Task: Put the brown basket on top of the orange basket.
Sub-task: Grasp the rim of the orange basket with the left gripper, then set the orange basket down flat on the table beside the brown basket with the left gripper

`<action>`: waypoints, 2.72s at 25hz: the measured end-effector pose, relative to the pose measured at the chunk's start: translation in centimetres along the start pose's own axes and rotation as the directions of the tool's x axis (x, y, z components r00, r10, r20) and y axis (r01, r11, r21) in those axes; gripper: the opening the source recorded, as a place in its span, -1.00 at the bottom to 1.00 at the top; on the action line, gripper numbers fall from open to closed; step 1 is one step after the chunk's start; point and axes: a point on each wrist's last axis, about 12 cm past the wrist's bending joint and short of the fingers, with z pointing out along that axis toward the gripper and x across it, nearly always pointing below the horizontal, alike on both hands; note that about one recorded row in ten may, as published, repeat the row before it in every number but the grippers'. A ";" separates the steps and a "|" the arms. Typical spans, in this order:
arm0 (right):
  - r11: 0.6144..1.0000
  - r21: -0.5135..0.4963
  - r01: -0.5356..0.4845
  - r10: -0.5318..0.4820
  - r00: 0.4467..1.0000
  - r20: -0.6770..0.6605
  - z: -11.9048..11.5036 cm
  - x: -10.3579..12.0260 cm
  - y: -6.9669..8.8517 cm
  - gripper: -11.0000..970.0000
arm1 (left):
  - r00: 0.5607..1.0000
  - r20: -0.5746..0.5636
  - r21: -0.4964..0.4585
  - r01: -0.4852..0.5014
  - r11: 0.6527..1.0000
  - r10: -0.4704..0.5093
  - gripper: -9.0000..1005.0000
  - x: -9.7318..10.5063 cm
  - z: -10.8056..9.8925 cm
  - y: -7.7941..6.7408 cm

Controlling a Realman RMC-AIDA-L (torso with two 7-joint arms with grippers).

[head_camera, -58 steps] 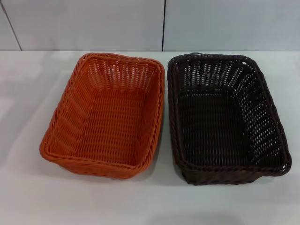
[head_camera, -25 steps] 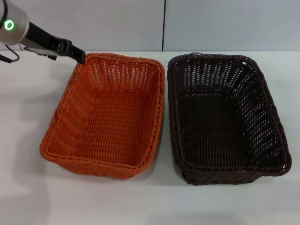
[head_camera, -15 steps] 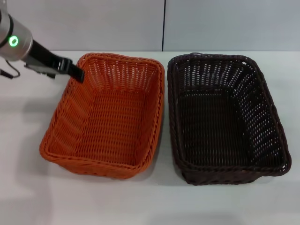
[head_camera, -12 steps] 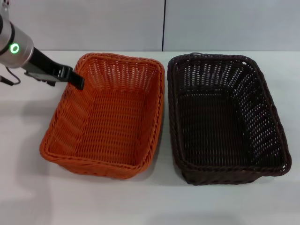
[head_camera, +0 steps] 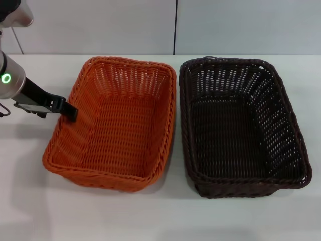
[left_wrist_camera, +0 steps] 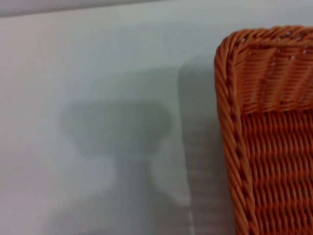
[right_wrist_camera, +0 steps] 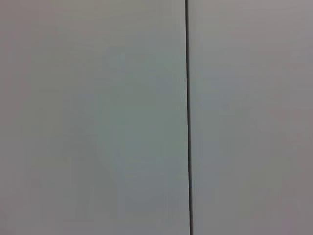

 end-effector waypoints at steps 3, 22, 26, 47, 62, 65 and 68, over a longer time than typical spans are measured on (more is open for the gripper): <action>1.000 0.000 -0.001 0.001 1.000 -0.001 0.0 0.0 0.0 0.41 | 1.000 -0.008 0.001 -0.006 1.000 0.006 0.60 0.1 0.1 -0.1; 1.000 -0.004 -0.009 0.009 1.000 0.008 -0.6 0.3 0.2 0.40 | 0.993 -0.081 -0.030 -0.087 0.996 0.084 0.49 1.1 1.4 -1.7; 1.000 -0.005 -0.013 0.013 1.000 0.006 -0.8 0.4 0.3 0.40 | 0.993 -0.063 -0.046 -0.105 0.993 0.102 0.08 1.0 1.1 -1.8; 1.000 -0.010 -0.018 0.018 1.000 0.018 -0.7 0.3 0.6 0.39 | 0.941 0.001 -0.120 -0.337 0.934 0.340 -0.57 0.2 -0.9 -3.2; 1.000 -0.022 -0.015 0.016 0.999 0.038 -1.1 0.3 0.6 0.38 | 0.781 -0.015 -0.095 -0.623 0.776 0.625 -0.58 -1.5 -2.5 -5.2; 1.000 -0.020 -0.014 0.015 0.999 0.036 -1.2 0.4 0.5 0.38 | 0.732 0.013 -0.054 -0.680 0.731 0.681 -0.58 -1.6 -1.6 -7.4; 1.000 -0.020 -0.014 0.015 0.999 0.038 -1.4 0.4 0.5 0.38 | 0.678 0.031 0.002 -0.735 0.678 0.735 -0.58 -1.1 -0.5 -9.7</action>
